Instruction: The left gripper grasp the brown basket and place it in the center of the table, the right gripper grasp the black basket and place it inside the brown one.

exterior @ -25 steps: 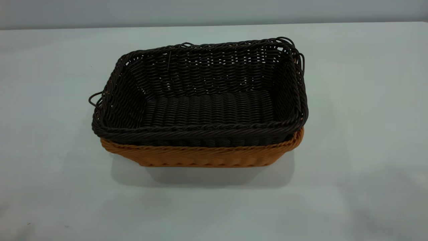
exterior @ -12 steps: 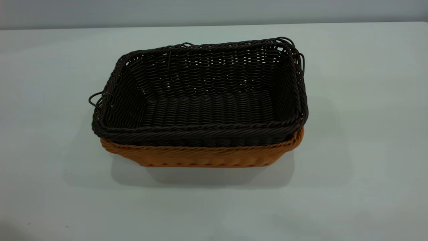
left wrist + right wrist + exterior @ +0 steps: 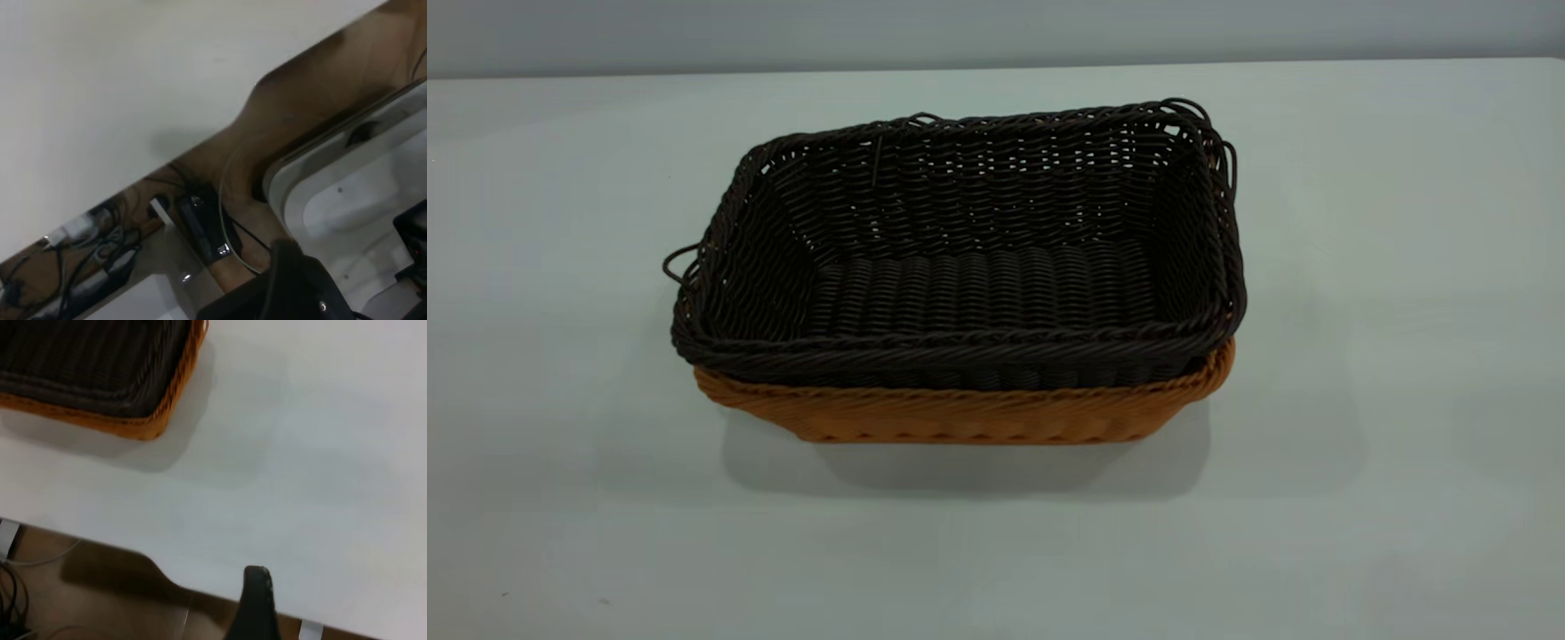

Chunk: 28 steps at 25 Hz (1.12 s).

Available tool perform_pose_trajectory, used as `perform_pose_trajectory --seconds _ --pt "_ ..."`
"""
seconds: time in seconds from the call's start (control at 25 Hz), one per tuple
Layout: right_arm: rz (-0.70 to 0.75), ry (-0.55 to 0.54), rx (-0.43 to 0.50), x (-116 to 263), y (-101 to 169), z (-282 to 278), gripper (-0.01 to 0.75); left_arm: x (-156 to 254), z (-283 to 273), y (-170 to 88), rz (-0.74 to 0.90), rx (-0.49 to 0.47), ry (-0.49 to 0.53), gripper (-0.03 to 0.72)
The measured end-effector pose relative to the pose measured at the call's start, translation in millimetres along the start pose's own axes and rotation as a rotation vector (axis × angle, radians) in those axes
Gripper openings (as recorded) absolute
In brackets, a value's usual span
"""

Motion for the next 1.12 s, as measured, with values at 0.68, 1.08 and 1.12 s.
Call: perform_pose_trajectory --seconds 0.68,1.08,1.12 --pt "-0.002 -0.006 0.004 0 0 -1 0.553 24 -15 5 0.002 0.07 -0.286 0.449" --pt "0.142 -0.141 0.226 9 -6 -21 0.553 29 -22 19 -0.251 -0.032 -0.391 0.449" --pt "0.144 -0.169 0.244 11 -5 -24 0.553 30 -23 20 -0.275 -0.043 -0.405 0.449"
Point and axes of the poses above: a point on each arm's last joint axis where the gripper is mounted, z pointing out along that axis toward the gripper, y along the wrist's bending axis when the last joint is at zero, x = y × z, the point moved 4 cm from there along z, pointing out along that axis toward the gripper, and after that the axes turned 15 degrees about -z, right-handed, at the moved point
